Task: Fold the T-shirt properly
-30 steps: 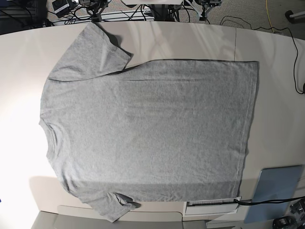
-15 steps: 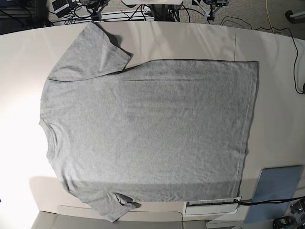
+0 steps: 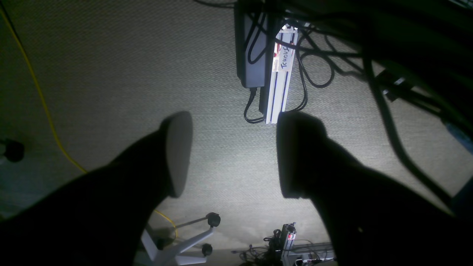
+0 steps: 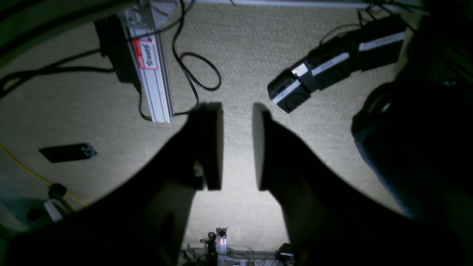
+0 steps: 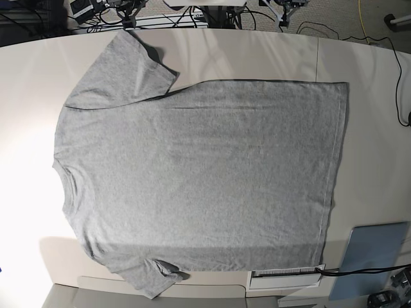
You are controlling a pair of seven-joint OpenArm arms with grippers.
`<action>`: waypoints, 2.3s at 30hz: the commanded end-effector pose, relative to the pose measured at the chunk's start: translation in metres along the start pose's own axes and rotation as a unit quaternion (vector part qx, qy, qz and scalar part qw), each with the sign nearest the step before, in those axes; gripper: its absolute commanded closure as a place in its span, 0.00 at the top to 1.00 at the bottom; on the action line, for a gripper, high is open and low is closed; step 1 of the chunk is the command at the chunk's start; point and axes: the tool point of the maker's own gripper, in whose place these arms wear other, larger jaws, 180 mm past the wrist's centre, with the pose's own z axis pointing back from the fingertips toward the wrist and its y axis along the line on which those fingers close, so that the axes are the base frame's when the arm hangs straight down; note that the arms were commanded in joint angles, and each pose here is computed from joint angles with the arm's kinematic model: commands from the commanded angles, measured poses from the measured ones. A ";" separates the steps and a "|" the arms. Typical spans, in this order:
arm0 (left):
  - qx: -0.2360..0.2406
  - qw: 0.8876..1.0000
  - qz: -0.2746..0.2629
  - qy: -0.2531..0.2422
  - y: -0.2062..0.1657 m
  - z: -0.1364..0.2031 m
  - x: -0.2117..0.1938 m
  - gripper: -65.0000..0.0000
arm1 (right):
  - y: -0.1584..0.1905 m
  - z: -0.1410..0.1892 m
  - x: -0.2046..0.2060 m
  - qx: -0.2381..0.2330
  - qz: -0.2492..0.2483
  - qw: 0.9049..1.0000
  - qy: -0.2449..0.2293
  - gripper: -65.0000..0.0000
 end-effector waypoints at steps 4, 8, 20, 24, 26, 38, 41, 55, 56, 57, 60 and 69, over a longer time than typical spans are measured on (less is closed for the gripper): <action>0.013 1.000 -0.005 -0.002 0.006 0.010 -0.030 0.57 | -0.015 0.005 -0.031 -0.010 -0.012 1.000 0.019 0.22; 0.015 1.000 -0.017 -0.021 0.006 0.027 -0.046 0.57 | -0.034 0.017 -0.047 -0.009 -0.031 0.999 0.010 0.22; 0.000 0.996 -0.060 -0.073 0.031 0.123 -0.051 0.57 | -0.093 0.120 -0.067 0.007 0.024 0.998 -0.050 0.22; 0.013 0.990 -0.105 -0.096 0.035 0.165 -0.040 0.57 | -0.095 0.169 -0.059 0.013 0.081 0.994 -0.069 0.22; 0.037 0.982 -0.139 -0.118 0.040 0.188 -0.028 0.57 | -0.095 0.194 -0.051 0.011 0.111 0.991 -0.080 0.22; 0.187 0.864 -0.359 -0.300 0.068 0.337 0.127 0.57 | -0.113 0.329 0.073 -0.107 0.226 0.942 -0.225 0.22; 0.195 0.826 -0.421 -0.321 0.067 0.352 0.158 0.57 | -0.105 0.357 0.100 -0.128 0.254 0.921 -0.266 0.22; 0.134 0.785 -0.537 -0.277 0.077 0.279 0.214 0.61 | -0.101 0.388 0.143 -0.204 0.324 0.871 -0.309 0.40; 0.144 0.782 -0.542 -0.273 0.079 0.272 0.218 0.62 | -0.102 0.389 0.144 -0.208 0.325 0.869 -0.309 0.43; 0.158 0.778 -0.544 -0.272 0.081 0.267 0.223 0.62 | -0.103 0.389 0.145 -0.213 0.328 0.867 -0.309 0.45; 0.169 0.773 -0.552 -0.262 0.088 0.254 0.232 0.63 | -0.106 0.390 0.145 -0.222 0.335 0.864 -0.303 0.45; 0.162 0.774 -0.568 -0.226 0.099 0.228 0.242 0.63 | -0.106 0.392 0.147 -0.228 0.346 0.857 -0.306 0.45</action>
